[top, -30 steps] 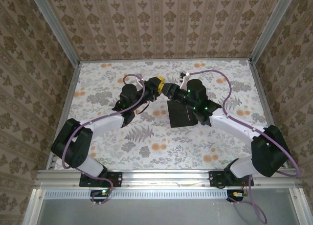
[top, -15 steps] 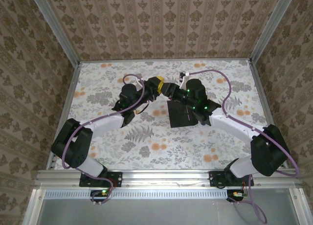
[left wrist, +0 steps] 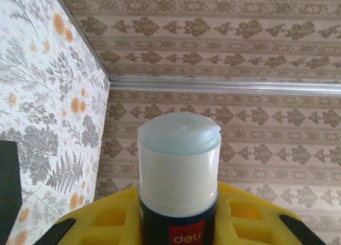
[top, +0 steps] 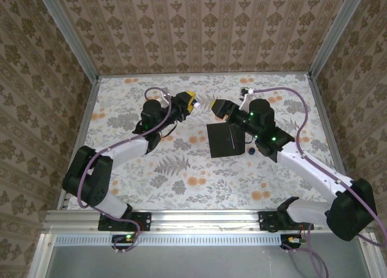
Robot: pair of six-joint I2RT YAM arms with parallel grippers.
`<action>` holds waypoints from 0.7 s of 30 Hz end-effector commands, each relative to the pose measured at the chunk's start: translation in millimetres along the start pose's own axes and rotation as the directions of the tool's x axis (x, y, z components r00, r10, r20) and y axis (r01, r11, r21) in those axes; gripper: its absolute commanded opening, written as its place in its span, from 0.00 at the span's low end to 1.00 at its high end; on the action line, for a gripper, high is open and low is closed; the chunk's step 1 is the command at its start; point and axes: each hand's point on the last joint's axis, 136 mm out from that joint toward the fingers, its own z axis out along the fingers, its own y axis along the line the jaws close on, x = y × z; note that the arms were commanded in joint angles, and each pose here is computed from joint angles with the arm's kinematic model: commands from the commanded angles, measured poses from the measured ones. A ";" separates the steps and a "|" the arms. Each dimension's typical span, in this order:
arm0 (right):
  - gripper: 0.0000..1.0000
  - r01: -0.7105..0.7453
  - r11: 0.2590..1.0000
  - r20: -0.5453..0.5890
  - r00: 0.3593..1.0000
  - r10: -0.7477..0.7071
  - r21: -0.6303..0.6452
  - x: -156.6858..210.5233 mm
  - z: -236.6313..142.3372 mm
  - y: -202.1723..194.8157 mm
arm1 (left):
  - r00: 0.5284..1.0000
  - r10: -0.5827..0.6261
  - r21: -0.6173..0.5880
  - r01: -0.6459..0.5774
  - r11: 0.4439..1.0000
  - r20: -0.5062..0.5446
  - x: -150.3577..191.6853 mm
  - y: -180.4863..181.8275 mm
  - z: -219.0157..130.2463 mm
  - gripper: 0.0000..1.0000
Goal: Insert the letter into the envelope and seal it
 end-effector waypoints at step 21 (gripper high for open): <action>0.58 0.001 0.939 -0.187 0.980 0.068 0.345 -46.0 -51.3 -118.4 | 0.776 0.451 -0.242 -0.586 0.773 -0.440 24.2 50.5 -26.3 0.00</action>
